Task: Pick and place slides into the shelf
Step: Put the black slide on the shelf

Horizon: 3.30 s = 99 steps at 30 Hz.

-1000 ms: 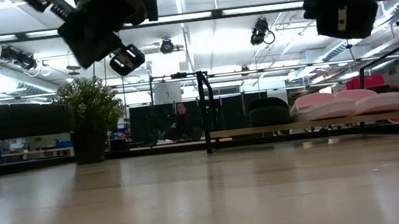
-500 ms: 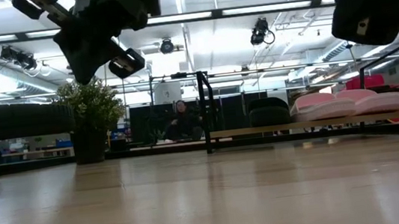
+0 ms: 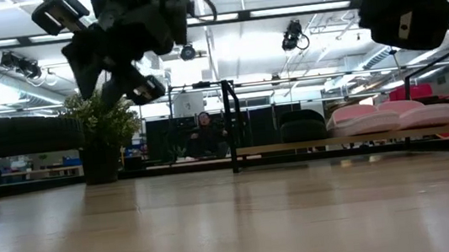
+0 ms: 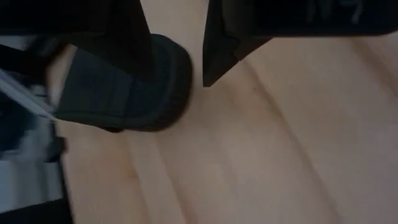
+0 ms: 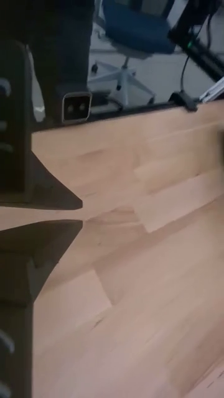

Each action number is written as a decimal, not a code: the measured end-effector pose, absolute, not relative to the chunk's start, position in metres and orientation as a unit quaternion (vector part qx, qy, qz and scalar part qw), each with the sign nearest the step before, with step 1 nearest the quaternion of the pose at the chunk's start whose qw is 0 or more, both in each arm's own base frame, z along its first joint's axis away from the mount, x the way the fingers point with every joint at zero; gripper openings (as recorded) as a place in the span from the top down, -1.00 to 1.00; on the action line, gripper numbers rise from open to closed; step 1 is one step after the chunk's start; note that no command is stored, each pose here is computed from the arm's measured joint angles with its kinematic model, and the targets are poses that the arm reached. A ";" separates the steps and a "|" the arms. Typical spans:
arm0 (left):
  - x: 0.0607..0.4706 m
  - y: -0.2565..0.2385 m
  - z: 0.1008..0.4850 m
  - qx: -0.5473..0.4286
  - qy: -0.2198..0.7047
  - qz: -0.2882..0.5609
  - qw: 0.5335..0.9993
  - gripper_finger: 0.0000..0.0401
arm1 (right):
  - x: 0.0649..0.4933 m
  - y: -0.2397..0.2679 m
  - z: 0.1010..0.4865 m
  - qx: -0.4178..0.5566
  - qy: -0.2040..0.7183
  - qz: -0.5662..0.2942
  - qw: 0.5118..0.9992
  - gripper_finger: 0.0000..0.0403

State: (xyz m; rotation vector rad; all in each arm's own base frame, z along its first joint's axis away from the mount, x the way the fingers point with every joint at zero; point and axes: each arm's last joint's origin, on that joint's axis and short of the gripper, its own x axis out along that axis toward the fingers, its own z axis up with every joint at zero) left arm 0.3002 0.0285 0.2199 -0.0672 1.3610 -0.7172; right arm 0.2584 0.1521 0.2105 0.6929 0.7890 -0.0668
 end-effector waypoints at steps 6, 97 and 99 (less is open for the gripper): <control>0.306 0.028 0.200 -0.064 0.628 -0.353 0.691 0.32 | 0.260 0.153 0.213 0.340 0.363 -0.029 0.867 0.78; 0.300 0.004 0.177 -0.158 0.724 -0.410 0.532 0.57 | 0.264 0.156 0.219 0.339 0.334 0.005 0.879 0.78; 0.300 0.004 0.188 -0.162 0.730 -0.394 0.534 0.58 | 0.263 0.159 0.219 0.341 0.340 0.013 0.876 0.78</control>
